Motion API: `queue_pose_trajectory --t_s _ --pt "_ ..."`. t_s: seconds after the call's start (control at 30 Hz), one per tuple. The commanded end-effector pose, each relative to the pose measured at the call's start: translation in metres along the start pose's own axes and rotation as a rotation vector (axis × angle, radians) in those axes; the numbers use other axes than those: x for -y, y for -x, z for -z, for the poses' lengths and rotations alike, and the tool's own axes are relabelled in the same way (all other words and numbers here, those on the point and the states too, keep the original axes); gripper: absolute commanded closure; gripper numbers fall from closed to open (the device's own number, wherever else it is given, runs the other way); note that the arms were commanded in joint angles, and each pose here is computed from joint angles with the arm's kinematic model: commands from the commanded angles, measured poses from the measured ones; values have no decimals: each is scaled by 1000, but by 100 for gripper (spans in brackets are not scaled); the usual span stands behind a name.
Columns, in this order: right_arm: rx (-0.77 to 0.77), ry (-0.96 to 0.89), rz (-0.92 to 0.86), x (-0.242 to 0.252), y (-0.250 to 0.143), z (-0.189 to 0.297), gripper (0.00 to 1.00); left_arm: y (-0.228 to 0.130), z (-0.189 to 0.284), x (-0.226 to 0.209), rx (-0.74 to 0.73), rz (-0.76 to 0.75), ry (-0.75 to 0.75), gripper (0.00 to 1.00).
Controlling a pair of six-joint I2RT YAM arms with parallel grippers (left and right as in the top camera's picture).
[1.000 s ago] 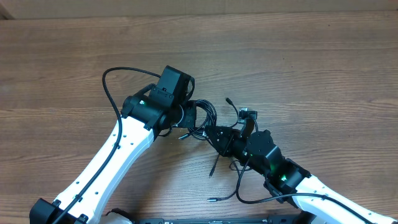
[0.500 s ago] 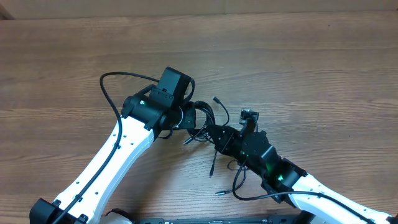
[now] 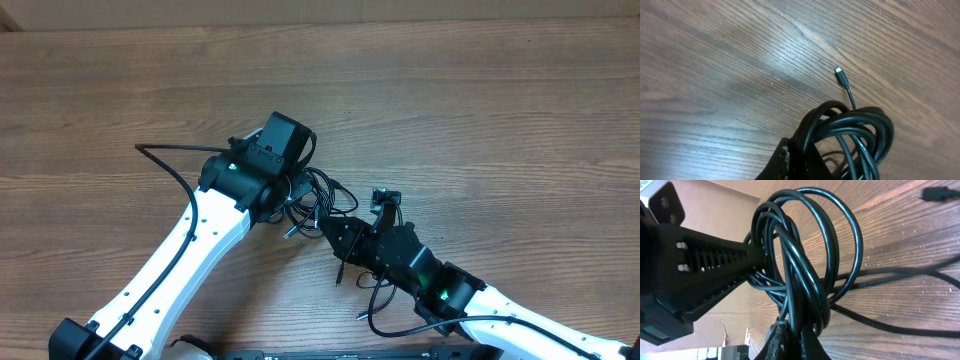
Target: Untangle cables
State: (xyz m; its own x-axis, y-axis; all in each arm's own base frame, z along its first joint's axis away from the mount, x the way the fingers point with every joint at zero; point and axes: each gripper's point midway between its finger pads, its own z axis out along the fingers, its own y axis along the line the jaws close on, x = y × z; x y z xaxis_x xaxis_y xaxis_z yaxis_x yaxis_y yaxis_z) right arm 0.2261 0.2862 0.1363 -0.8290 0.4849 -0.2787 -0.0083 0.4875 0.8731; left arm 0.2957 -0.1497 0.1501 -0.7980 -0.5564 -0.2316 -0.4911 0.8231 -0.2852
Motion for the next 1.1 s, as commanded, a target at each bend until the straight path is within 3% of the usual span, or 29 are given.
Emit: queue_pose_trajectory --t_s 0.0,0.23,0.5,0.6,0.77,0.87,0.97,1.07 --pt "-77 10 -26 -7 -19 0 96 18 3 -3 95 163 11 96" --pt "-169 -85 -142 10 -53 3 96 23 3 -2 119 342 -3 96" --pt "-210 -122 -106 16 -75 8 95 39 5 2 199 348 -23 92" --pt "-131 -203 -92 36 -63 8 93 40 6 4 203 208 -19 92" --pt "34 -279 -57 54 -29 10 88 37 5 0 184 -161 30 95" --pt "65 -301 -17 61 -15 11 87 31 4 -3 150 -262 41 96" --pt "86 -314 -31 65 -6 11 76 13 2 14 44 -395 -69 96" --pt "104 -312 -42 65 1 12 60 -10 8 44 -41 -645 -259 96"
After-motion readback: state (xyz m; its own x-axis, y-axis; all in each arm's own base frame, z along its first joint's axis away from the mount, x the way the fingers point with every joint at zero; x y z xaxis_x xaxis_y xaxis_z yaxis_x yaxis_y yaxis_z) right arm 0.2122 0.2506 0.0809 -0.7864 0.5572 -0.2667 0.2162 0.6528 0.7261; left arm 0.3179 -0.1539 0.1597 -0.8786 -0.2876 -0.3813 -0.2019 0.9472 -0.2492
